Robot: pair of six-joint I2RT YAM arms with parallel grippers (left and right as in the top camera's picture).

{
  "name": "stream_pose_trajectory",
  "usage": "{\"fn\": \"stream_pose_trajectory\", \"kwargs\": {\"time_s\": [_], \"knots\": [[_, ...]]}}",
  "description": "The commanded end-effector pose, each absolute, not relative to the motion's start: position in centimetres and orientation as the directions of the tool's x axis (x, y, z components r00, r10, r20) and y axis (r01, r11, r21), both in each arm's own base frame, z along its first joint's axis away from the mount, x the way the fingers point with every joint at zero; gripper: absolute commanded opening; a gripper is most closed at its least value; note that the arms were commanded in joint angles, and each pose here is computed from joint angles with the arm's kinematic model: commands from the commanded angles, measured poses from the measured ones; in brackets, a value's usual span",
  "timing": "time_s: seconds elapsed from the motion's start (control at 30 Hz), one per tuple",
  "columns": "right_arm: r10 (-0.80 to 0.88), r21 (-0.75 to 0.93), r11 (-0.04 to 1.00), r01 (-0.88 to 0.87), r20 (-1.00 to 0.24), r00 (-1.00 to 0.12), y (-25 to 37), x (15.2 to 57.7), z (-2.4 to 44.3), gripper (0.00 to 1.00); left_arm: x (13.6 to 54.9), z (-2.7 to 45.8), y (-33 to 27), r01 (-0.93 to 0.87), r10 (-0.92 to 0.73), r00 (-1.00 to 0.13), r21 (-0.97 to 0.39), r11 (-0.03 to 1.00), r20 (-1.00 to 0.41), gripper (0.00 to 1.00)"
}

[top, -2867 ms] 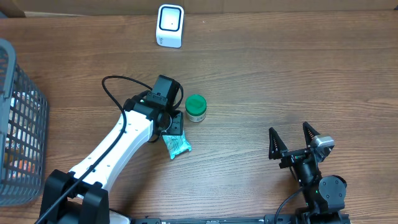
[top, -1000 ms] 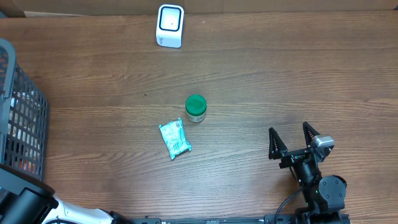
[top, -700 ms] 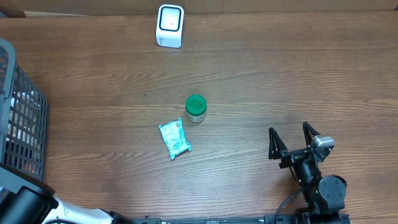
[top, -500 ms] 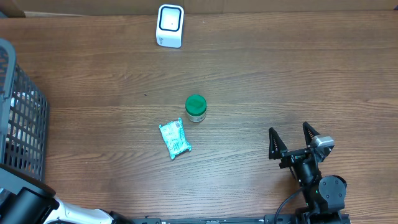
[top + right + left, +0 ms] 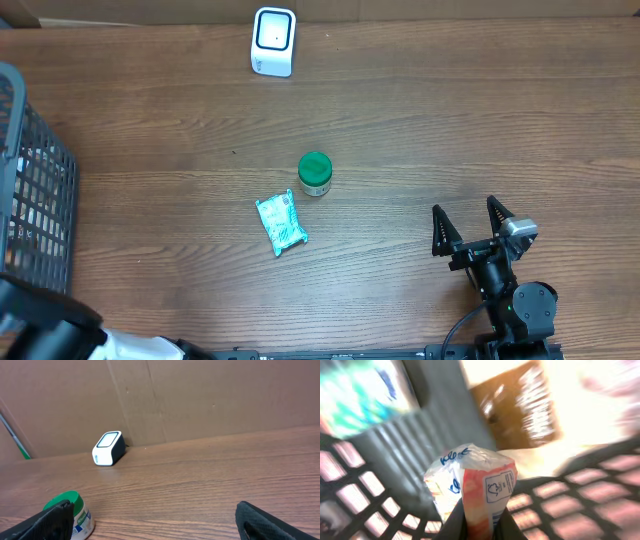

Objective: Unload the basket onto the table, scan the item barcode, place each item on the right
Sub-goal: 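Reach the left gripper into the basket toward the orange Kleenex pack, then place the orange Kleenex pack left of the mint-green packet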

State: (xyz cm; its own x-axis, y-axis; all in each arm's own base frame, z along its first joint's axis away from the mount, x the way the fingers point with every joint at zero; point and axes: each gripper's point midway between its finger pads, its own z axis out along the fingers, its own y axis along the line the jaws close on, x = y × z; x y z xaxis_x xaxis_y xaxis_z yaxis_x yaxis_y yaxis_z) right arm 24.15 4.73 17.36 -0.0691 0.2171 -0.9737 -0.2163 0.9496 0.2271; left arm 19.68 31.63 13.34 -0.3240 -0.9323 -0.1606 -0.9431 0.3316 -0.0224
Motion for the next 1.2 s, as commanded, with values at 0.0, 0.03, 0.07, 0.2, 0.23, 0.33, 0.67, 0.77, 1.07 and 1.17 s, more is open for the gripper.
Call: {"fn": "stream_pose_trajectory", "kwargs": {"time_s": [0.0, 0.03, 0.07, 0.2, 0.23, 0.33, 0.67, 0.77, 1.07, 1.17], "knots": [[0.213, 0.222, 0.952, -0.21, -0.975, -0.066, 4.6, 24.2, 17.1, 1.0, 23.0, 25.2, 30.4, -0.887, -0.862, -0.276, -0.234, 0.399, -0.425, 0.04], [0.213, 0.222, 0.952, -0.21, -0.975, -0.066, 4.6, 24.2, 17.1, 1.0, 23.4, 27.5, 29.8, -0.871, -0.845, -0.25, -0.272, 0.41, -0.474, 0.04], [0.213, 0.222, 0.952, -0.21, -0.975, -0.066, 4.6, 24.2, 17.1, 1.0, 23.8, 29.5, 29.2, -0.852, -0.825, -0.227, -0.304, 0.426, -0.518, 0.04], [0.213, 0.222, 0.952, -0.21, -0.975, -0.066, 4.6, 24.2, 17.1, 1.0, 26.2, 38.4, 22.8, -0.678, -0.697, -0.183, -0.424, 0.6, -0.694, 0.04], [0.213, 0.222, 0.952, -0.21, -0.975, -0.066, 4.6, 24.2, 17.1, 1.0, 26.5, 39.3, 21.3, -0.647, -0.674, -0.195, -0.423, 0.635, -0.713, 0.04], [0.213, 0.222, 0.952, -0.21, -0.975, -0.066, 4.6, 24.2, 17.1, 1.0, 27.7, 40.6, 16.2, -0.535, -0.603, -0.283, -0.399, 0.745, -0.746, 0.04], [0.213, 0.222, 0.952, -0.21, -0.975, -0.066, 4.6, 24.2, 17.1, 1.0, 29.3, 23.3, 1.1, -0.296, -0.312, -0.857, -0.103, 0.95, -0.411, 0.04], [0.213, 0.222, 0.952, -0.21, -0.975, -0.066, 4.6, 24.2, 17.1, 1.0, 29.5, 17.9, -1.0, -0.259, -0.257, -0.907, -0.041, 0.965, -0.332, 0.04], [0.213, 0.222, 0.952, -0.21, -0.975, -0.066, 4.6, 24.2, 17.1, 1.0, 30.6, 8.9, -3.4, -0.201, -0.184, -0.963, 0.07, 0.977, -0.196, 0.04], [0.213, 0.222, 0.952, -0.21, -0.975, -0.066, 4.6, 24.2, 17.1, 1.0, 31.4, 7.4, -3.5, -0.2, -0.183, -0.966, 0.075, 0.977, -0.184, 0.04]]}}
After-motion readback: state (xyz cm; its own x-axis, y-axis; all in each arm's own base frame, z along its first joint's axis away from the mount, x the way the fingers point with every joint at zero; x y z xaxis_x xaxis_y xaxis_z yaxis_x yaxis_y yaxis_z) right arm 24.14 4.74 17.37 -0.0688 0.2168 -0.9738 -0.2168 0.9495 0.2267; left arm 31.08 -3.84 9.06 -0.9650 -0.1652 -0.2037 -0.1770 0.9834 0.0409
